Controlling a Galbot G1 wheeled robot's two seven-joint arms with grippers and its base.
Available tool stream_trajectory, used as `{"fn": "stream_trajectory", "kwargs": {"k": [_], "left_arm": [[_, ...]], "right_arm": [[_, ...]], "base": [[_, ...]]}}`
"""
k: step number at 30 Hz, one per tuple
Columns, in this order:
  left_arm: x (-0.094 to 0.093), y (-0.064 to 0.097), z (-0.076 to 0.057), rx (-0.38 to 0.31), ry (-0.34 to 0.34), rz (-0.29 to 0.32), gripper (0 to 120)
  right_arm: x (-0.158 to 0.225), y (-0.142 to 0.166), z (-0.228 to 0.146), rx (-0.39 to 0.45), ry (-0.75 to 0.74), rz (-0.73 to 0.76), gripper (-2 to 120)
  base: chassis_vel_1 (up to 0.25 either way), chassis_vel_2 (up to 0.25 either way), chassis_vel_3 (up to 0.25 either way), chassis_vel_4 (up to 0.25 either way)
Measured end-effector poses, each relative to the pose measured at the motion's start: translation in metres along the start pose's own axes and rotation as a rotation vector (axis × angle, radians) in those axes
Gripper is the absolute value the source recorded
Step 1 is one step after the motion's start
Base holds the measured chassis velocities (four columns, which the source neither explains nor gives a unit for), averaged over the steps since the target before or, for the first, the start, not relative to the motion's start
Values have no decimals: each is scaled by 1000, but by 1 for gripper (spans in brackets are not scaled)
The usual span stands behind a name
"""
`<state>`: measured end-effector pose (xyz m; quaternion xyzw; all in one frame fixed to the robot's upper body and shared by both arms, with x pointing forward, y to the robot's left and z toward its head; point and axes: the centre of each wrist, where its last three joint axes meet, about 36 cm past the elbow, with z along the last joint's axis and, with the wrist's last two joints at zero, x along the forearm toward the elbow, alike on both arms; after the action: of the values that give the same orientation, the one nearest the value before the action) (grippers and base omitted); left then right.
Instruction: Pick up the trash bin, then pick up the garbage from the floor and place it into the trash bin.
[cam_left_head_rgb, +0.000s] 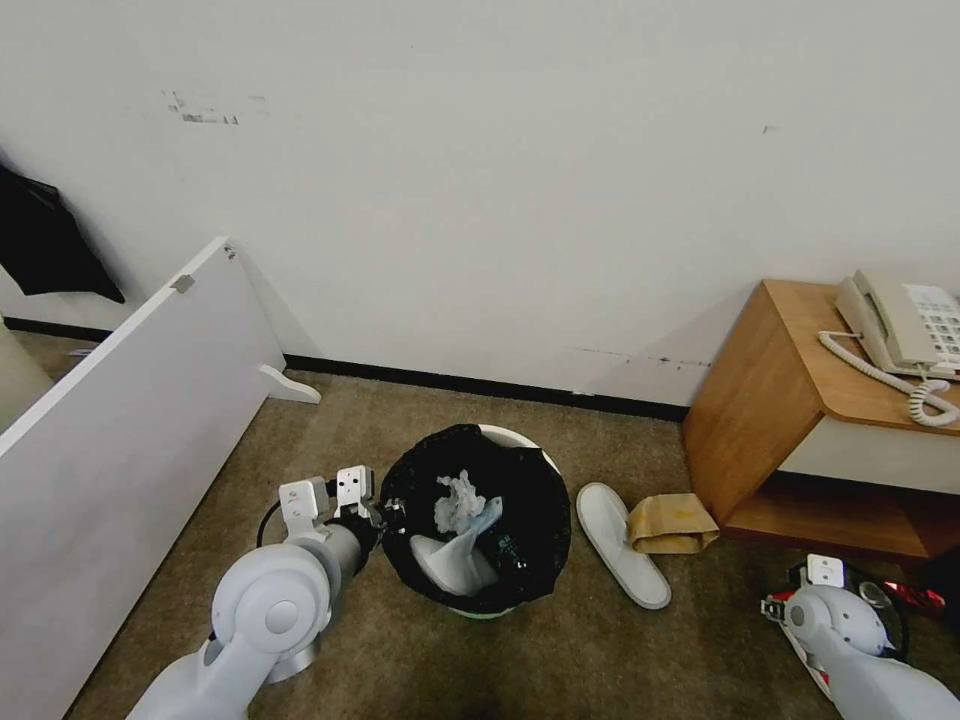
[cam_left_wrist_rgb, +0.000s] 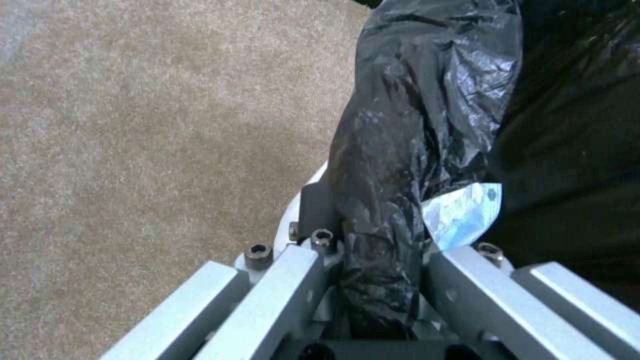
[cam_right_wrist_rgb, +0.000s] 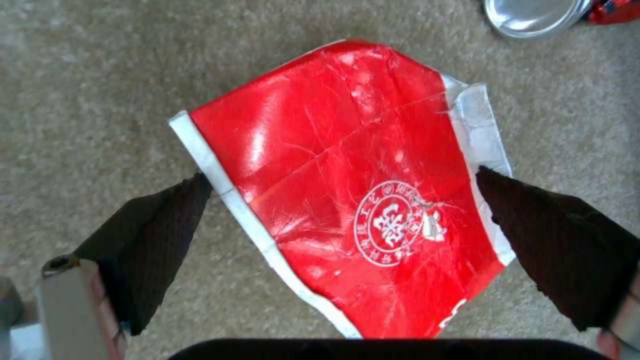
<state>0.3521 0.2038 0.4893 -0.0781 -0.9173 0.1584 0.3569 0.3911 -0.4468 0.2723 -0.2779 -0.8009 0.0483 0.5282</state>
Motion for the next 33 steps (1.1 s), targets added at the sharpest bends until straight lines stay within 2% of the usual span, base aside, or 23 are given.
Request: {"fn": "stream_trajectory", "kwargs": {"k": [24,28,29,30,31,33], "left_arm": [[-4,0,6,-4,10,-6,2],[-4,-1,6,-4,10,-5,2],[-4,-1,6,-4,10,-5,2],[-4,-1,6,-3,9,-5,2],[-4,-1,6,-3,9,-5,2],[-5,-1,7,-3,9,-5,2]], "right_arm": [[-7,-6,1,2,-22,44,100],[-8,-8,2,4,-21,47,87],[-8,-9,3,5,-22,47,80],[-9,-10,5,8,-25,49,68],[-9,-10,5,8,-25,49,68],[-9,-12,7,9,-27,48,55]], "base": [[0,0,0,0],[0,0,0,0],[0,0,0,0],[0,0,0,0],[0,0,0,0],[0,0,0,0]]}}
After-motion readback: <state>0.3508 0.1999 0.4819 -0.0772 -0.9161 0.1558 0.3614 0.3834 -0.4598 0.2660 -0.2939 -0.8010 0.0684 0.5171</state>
